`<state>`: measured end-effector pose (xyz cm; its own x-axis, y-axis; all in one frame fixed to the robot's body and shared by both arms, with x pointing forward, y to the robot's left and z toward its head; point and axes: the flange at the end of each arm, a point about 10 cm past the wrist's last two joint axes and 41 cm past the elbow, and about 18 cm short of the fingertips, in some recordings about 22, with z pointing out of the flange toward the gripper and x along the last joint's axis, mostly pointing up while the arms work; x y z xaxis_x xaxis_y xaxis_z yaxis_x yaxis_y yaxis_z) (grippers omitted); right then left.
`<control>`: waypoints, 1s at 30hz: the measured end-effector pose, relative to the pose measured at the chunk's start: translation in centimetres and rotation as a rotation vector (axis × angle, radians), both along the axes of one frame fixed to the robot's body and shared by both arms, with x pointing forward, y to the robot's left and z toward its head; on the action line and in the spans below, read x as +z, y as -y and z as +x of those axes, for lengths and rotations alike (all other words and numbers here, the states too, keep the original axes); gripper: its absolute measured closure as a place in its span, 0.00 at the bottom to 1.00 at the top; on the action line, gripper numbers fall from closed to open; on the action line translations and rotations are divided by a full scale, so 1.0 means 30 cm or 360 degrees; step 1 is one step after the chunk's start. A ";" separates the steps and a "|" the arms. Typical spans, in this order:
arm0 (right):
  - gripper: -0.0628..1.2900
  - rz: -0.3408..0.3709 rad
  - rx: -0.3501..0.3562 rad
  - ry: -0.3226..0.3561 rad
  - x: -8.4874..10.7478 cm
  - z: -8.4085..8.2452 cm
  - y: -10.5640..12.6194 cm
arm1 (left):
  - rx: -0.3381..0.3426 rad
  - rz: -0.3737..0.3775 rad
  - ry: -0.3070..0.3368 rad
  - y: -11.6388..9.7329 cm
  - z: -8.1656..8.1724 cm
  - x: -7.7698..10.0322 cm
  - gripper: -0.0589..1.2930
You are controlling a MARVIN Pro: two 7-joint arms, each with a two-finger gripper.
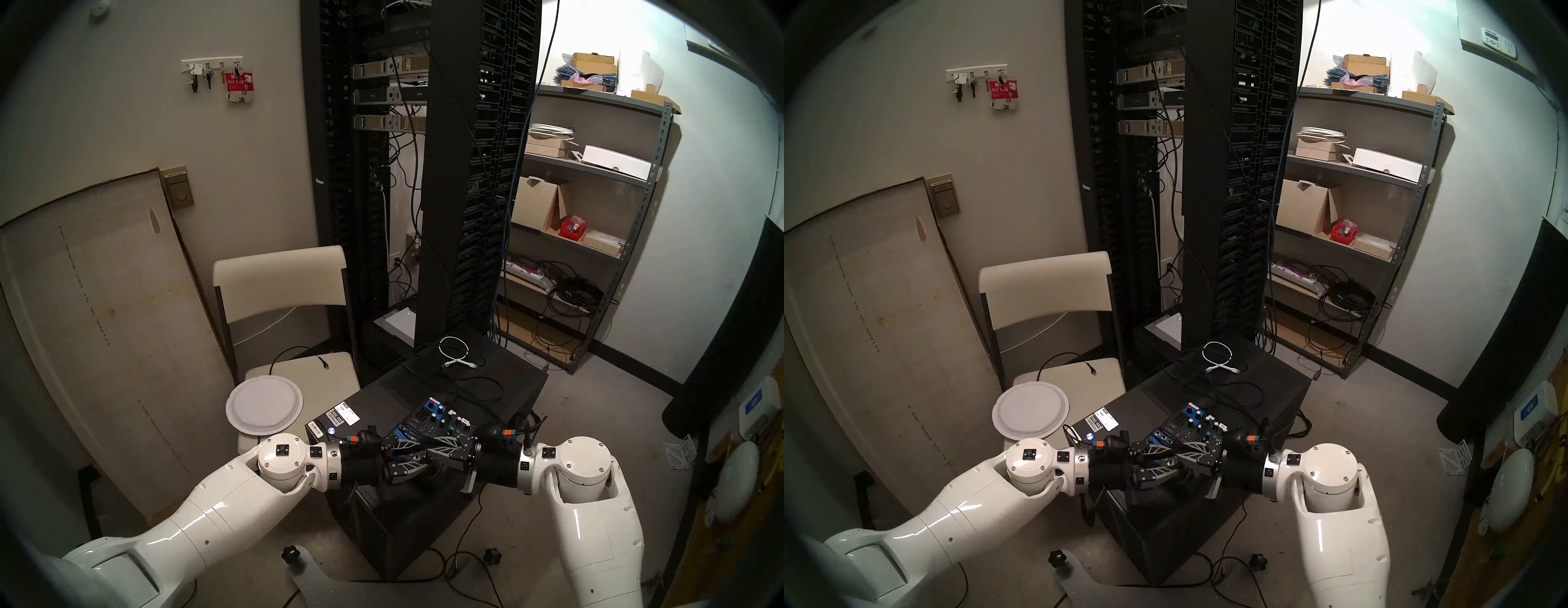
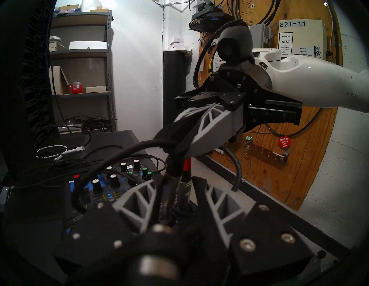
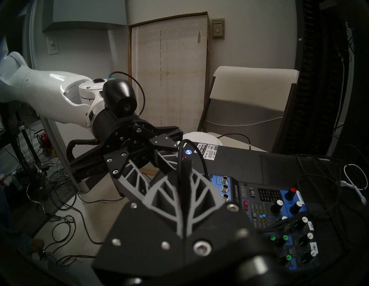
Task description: Insert aux cable
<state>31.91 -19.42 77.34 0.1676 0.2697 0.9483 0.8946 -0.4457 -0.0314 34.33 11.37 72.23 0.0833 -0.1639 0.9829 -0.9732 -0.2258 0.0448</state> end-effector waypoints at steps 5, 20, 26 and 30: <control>0.97 -0.0003 -0.0007 0.0002 0.001 0.002 0.005 | 0.0001 -0.0002 0.0002 -0.006 -0.003 0.002 0.63; 0.97 -0.0009 -0.0015 0.0005 0.003 0.004 0.015 | -0.0011 -0.0020 0.0018 0.007 0.001 0.018 0.49; 0.97 -0.0008 -0.0007 0.0004 0.003 0.004 0.010 | 0.0008 -0.0040 0.0047 0.005 0.014 0.046 0.49; 0.97 -0.0007 -0.0001 0.0004 0.003 0.004 0.009 | 0.0023 -0.0043 0.0061 -0.003 0.019 0.058 0.49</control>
